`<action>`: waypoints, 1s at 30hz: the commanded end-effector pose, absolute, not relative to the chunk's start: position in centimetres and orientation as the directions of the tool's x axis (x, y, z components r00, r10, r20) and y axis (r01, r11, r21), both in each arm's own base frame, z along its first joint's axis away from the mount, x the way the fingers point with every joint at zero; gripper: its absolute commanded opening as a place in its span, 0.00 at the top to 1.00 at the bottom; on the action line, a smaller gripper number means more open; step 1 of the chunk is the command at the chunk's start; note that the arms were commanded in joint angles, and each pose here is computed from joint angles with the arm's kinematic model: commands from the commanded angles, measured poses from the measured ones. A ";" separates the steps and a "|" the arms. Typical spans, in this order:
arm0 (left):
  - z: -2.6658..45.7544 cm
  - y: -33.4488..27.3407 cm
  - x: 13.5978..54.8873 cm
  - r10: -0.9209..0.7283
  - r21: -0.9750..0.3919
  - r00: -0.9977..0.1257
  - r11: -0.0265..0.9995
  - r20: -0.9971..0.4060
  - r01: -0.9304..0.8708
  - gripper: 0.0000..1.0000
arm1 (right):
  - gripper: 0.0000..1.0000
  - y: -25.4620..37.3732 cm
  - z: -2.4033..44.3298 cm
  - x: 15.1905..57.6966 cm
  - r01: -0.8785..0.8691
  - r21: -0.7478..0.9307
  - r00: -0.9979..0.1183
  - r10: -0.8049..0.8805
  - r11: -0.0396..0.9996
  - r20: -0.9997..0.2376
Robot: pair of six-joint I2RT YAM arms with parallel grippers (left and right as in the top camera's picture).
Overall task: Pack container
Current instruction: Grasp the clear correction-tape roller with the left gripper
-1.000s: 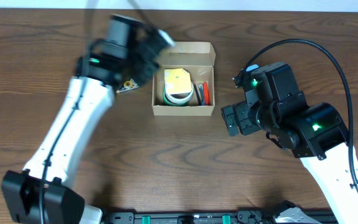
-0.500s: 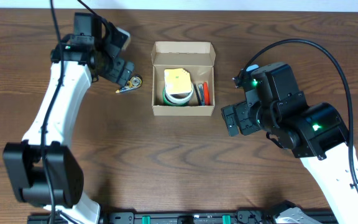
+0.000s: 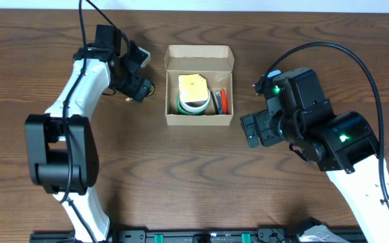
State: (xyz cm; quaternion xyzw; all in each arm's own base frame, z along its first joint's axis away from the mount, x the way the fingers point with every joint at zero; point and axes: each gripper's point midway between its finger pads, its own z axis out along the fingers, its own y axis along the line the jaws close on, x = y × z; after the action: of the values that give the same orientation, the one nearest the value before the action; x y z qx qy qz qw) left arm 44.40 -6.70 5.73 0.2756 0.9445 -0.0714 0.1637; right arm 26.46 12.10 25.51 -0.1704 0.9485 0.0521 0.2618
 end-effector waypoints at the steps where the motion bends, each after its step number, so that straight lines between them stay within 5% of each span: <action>1: 4.0 -7.1 44.6 0.509 -0.067 -0.791 0.826 -0.339 0.560 0.02 | 0.01 11.8 25.7 26.4 -0.355 0.003 -0.798 -0.301 0.935 -0.521; 20: -0.4 -8.5 46.2 0.566 0.029 -0.768 0.810 -0.300 0.586 0.00 | 0.01 11.8 25.7 26.4 -0.355 0.003 -0.798 -0.301 0.935 -0.521; 30: -0.9 -8.4 46.0 0.563 0.022 -0.774 0.813 -0.289 0.582 0.39 | 0.01 11.8 25.7 26.4 -0.355 0.003 -0.798 -0.301 0.935 -0.521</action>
State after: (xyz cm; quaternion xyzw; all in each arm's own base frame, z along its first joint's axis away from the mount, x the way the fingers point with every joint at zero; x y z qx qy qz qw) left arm 46.19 -8.86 0.17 0.3074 0.9381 -0.0370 0.1551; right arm 26.46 12.10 25.51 -0.1704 0.9485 0.0521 0.2618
